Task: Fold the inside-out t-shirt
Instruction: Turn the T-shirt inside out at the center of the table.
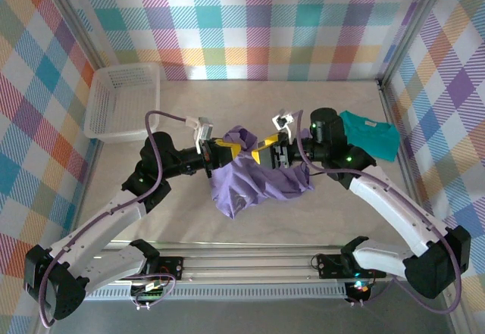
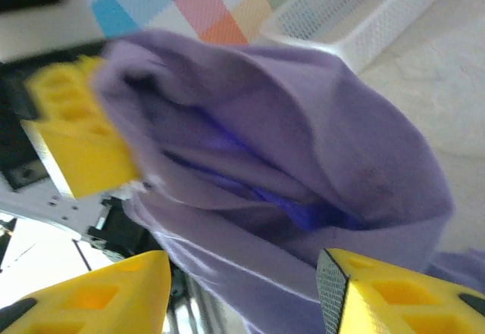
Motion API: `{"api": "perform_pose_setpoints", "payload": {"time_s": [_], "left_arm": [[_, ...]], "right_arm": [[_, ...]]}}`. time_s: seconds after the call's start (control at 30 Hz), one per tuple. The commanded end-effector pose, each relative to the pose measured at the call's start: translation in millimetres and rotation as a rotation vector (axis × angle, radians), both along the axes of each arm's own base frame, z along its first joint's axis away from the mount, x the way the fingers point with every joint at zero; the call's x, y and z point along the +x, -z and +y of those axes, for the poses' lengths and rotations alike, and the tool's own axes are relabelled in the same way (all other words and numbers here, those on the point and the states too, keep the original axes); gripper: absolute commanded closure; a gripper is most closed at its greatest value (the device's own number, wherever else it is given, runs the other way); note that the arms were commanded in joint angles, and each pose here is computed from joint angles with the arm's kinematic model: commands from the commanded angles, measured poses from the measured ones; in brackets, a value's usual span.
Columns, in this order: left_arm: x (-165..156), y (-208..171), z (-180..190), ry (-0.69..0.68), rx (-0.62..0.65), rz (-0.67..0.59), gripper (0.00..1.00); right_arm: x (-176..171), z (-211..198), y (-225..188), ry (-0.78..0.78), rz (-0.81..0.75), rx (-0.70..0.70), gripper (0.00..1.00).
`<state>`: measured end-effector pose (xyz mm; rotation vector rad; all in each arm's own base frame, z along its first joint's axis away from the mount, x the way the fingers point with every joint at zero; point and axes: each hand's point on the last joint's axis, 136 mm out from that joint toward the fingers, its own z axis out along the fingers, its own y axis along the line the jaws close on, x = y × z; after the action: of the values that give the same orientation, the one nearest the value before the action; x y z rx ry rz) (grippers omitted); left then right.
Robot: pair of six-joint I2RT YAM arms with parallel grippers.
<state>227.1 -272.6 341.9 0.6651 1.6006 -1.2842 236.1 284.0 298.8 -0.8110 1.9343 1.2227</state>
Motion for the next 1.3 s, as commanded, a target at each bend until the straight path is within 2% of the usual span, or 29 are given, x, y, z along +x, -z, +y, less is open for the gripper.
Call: {"api": "perform_pose_setpoints", "payload": {"time_s": [0.0,0.07,0.17,0.2,0.4,0.43,0.57,0.73,0.9,1.07,1.13,1.27], "left_arm": [[-9,-13,2,0.039,-0.03,-0.07,1.0],[-10,-13,3,0.035,-0.028,-0.079,1.0],[-11,-11,5,0.03,-0.02,-0.084,1.0],[-12,-10,5,0.027,-0.016,-0.085,1.0],[-3,4,19,-0.085,0.031,-0.081,1.0],[2,8,25,-0.136,0.04,-0.07,1.0],[20,39,49,-0.327,0.079,-0.001,0.99],[21,55,51,-0.338,0.118,0.049,0.87],[20,59,56,-0.361,0.173,0.107,0.54],[32,65,69,-0.468,0.317,0.11,0.22],[34,66,68,-0.489,0.381,0.073,0.15],[28,61,54,-0.445,0.443,0.003,0.08]], "right_arm": [[28,4,20,0.06,-0.013,-0.046,0.46],[37,8,28,0.079,0.034,-0.056,0.46],[40,19,26,0.046,0.079,0.005,0.45],[41,22,25,0.038,0.093,0.021,0.48],[39,5,-2,0.041,0.023,0.117,0.95],[37,-1,-9,0.039,-0.007,0.133,0.99],[10,-13,-42,-0.052,-0.161,0.252,1.0],[5,-5,-47,-0.144,-0.147,0.314,1.0],[11,1,-39,-0.135,-0.128,0.29,1.0],[6,8,-36,-0.191,-0.108,0.261,1.0],[5,10,-34,-0.217,-0.078,0.24,1.0],[7,11,-32,-0.22,-0.02,0.181,1.0]]}}
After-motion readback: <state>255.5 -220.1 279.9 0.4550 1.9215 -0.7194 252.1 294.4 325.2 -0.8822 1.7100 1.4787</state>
